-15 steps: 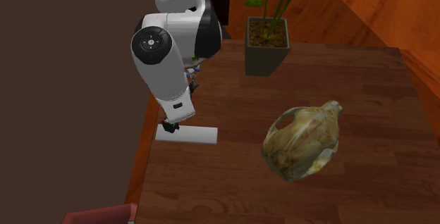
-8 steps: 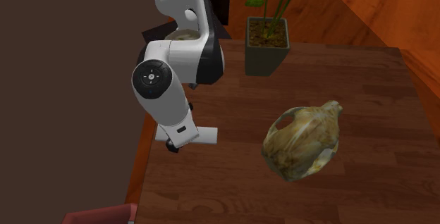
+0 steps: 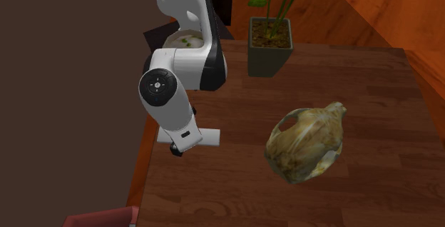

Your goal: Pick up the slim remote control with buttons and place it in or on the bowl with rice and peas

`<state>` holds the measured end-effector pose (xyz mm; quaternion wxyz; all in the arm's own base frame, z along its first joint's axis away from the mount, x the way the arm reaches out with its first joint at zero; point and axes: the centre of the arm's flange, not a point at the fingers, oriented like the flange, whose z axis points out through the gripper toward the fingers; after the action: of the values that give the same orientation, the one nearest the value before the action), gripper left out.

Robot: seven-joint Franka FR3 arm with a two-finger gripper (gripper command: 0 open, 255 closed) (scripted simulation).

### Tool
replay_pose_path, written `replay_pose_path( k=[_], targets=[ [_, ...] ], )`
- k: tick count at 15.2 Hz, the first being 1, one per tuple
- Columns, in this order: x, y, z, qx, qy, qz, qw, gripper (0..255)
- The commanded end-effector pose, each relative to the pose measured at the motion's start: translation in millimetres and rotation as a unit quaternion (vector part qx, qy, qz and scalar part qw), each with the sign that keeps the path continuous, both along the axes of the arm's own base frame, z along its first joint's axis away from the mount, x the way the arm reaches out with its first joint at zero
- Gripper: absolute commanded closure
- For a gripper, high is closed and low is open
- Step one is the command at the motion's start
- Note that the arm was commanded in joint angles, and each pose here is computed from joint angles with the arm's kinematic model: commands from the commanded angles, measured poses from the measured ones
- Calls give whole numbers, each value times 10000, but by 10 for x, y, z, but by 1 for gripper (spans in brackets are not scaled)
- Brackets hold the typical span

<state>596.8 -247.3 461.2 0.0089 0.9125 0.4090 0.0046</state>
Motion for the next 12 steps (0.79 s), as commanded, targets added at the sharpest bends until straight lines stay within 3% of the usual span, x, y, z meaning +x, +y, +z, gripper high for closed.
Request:
replay_pose_path(
  k=[1,4,5,12],
  targets=[
    [1,-1,-3,0,-1,0,10000,0],
    [1,-1,-3,0,-1,0,10000,0],
    [1,-1,-3,0,-1,0,10000,255],
    [0,-1,0,0,-1,0,10000,255]
  ],
)
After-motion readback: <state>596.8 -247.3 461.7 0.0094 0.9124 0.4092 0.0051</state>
